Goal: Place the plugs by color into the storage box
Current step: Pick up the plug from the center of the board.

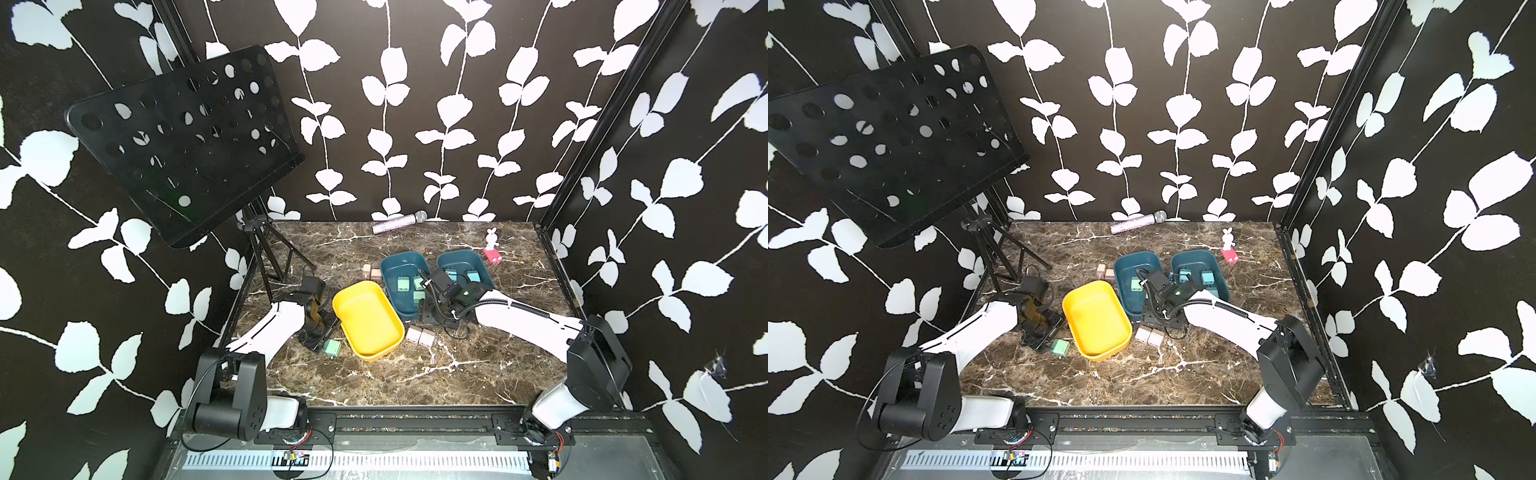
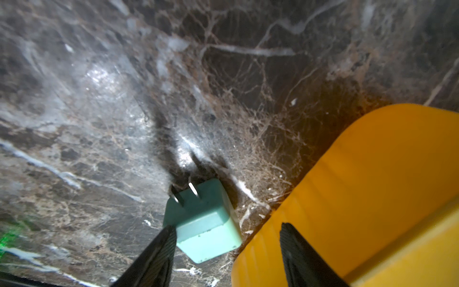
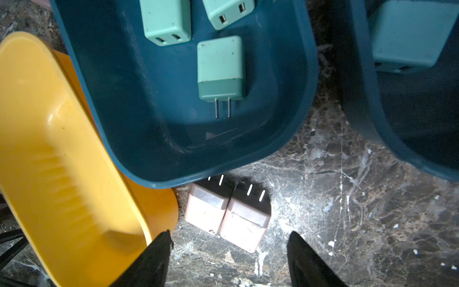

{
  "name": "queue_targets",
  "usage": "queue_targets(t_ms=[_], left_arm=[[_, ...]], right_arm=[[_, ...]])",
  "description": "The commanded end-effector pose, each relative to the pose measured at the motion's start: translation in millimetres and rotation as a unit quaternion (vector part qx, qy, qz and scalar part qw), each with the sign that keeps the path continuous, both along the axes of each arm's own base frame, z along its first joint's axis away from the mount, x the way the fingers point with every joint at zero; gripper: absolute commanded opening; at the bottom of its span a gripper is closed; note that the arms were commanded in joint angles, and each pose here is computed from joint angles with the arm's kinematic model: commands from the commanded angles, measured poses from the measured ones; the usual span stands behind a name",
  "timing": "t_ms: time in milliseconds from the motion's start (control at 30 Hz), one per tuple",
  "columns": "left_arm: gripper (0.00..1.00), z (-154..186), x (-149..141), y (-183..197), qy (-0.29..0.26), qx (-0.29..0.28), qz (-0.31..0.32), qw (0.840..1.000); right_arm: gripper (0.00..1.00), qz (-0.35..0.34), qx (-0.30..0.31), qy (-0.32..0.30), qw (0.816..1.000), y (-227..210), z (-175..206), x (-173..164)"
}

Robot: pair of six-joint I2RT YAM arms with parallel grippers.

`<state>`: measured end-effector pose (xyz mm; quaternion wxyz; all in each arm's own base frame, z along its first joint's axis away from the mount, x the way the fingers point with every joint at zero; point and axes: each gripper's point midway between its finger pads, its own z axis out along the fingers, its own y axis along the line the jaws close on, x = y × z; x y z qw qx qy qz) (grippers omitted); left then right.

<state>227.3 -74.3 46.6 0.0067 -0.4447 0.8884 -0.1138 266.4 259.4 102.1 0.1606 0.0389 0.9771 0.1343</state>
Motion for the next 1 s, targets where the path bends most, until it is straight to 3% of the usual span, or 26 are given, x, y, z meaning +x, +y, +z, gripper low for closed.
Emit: queue_targets(t_ms=[0, 367, 967], left_arm=[[0.68, -18, -32, 2, 0.065, 0.003, 0.004, 0.998], [0.67, 18, -38, 1, 0.058, -0.002, 0.002, 0.998], [0.67, -7, -32, -25, 0.073, -0.028, 0.028, 0.997]], right_arm=[[0.72, -0.014, -0.002, -0.008, 1.0, -5, 3, -3], [0.72, -0.03, 0.003, -0.014, 0.999, -7, 0, -6], [0.72, -0.031, -0.007, -0.011, 0.999, -8, -2, -12]])
